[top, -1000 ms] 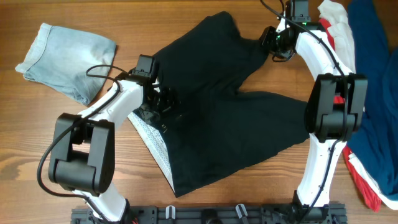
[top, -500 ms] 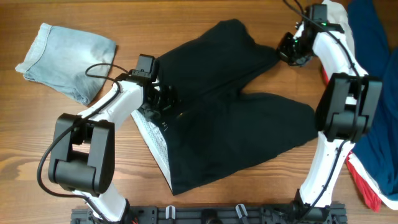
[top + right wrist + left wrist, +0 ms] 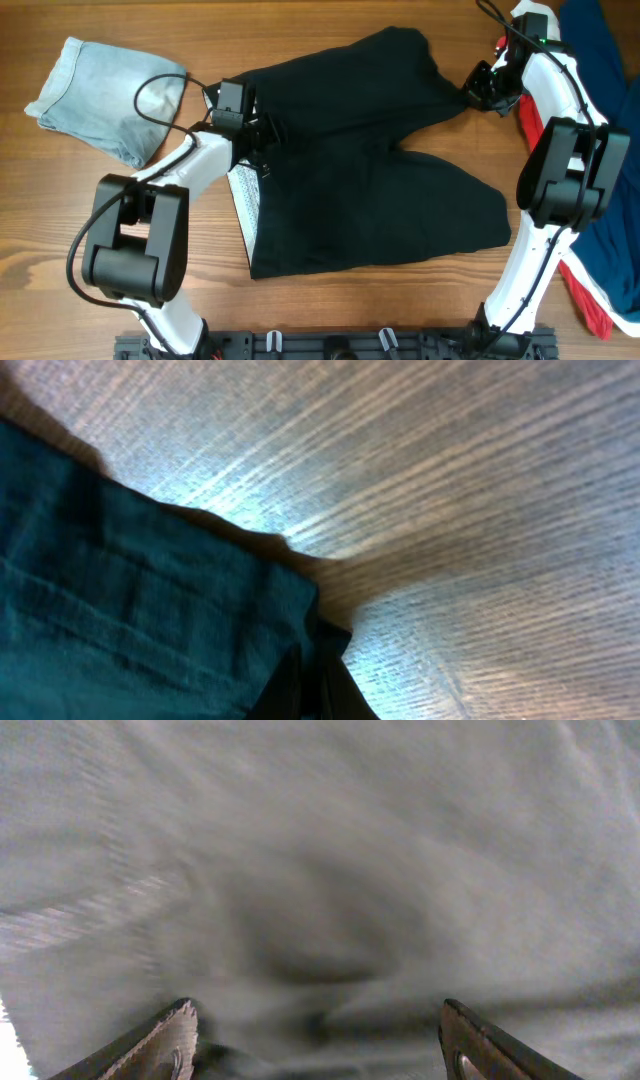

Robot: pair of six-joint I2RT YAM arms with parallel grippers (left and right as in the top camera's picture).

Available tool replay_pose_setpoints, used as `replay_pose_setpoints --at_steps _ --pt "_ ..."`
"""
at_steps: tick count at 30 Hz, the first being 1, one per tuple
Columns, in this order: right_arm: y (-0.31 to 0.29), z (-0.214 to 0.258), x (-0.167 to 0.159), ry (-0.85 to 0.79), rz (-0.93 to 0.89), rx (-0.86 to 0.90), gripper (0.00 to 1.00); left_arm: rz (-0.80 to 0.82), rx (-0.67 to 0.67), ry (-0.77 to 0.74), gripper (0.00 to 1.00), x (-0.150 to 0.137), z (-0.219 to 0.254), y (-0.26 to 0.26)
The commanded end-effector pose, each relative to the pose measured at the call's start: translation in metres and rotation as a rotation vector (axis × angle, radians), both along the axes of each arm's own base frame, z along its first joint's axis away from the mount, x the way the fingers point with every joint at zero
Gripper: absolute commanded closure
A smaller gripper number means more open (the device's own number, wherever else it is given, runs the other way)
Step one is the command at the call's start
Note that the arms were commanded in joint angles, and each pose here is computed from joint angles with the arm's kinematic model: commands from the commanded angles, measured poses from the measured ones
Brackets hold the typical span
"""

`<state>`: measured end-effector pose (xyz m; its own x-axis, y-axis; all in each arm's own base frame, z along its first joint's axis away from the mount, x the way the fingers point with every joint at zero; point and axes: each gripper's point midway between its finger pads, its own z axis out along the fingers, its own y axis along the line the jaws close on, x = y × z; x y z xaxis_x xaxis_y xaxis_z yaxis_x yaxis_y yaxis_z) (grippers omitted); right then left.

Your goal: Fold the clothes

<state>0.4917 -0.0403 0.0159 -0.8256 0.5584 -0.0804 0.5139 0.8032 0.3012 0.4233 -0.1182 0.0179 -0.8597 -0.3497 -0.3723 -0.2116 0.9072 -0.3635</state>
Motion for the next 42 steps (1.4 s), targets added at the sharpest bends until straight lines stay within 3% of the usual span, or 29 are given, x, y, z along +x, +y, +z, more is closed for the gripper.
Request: replay_pose_setpoints --at_steps 1,5,10,14,17,21,24,31,38,42 --pt "-0.013 0.011 -0.001 -0.014 -0.002 -0.061 0.96 0.068 0.075 -0.038 0.23 0.022 0.004 0.042" --pt "-0.022 0.028 -0.004 -0.02 -0.041 -0.109 0.94 0.096 0.011 -0.07 0.25 0.041 0.025 0.057" --pt "-0.055 0.038 -0.034 0.092 -0.176 -0.273 0.92 0.039 0.009 -0.037 0.23 0.039 0.035 0.058" --pt "-0.072 0.044 -0.055 0.161 -0.225 -0.358 0.96 0.029 0.021 0.078 0.18 0.014 0.022 0.058" --pt "-0.075 0.051 -0.06 0.173 -0.254 -0.377 0.91 0.02 0.012 0.159 0.13 -0.004 0.015 0.056" --pt "-0.067 0.06 -0.057 0.143 -0.237 -0.338 0.83 -0.006 -0.044 0.258 0.09 -0.027 0.011 0.046" --pt "-0.056 0.07 -0.055 0.108 -0.113 -0.296 0.8 -0.024 -0.092 0.342 0.07 -0.047 0.009 0.038" --pt "-0.052 0.124 -0.064 0.011 -0.093 -0.294 0.78 -0.105 -0.094 0.475 0.07 -0.085 0.008 0.035" --pt "-0.029 0.154 -0.073 -0.056 0.019 -0.22 0.78 -0.158 -0.136 0.316 0.09 -0.051 0.015 0.015" --pt "-0.028 0.152 -0.08 -0.026 0.032 -0.217 0.78 -0.157 -0.087 0.313 0.06 -0.051 0.012 0.016"
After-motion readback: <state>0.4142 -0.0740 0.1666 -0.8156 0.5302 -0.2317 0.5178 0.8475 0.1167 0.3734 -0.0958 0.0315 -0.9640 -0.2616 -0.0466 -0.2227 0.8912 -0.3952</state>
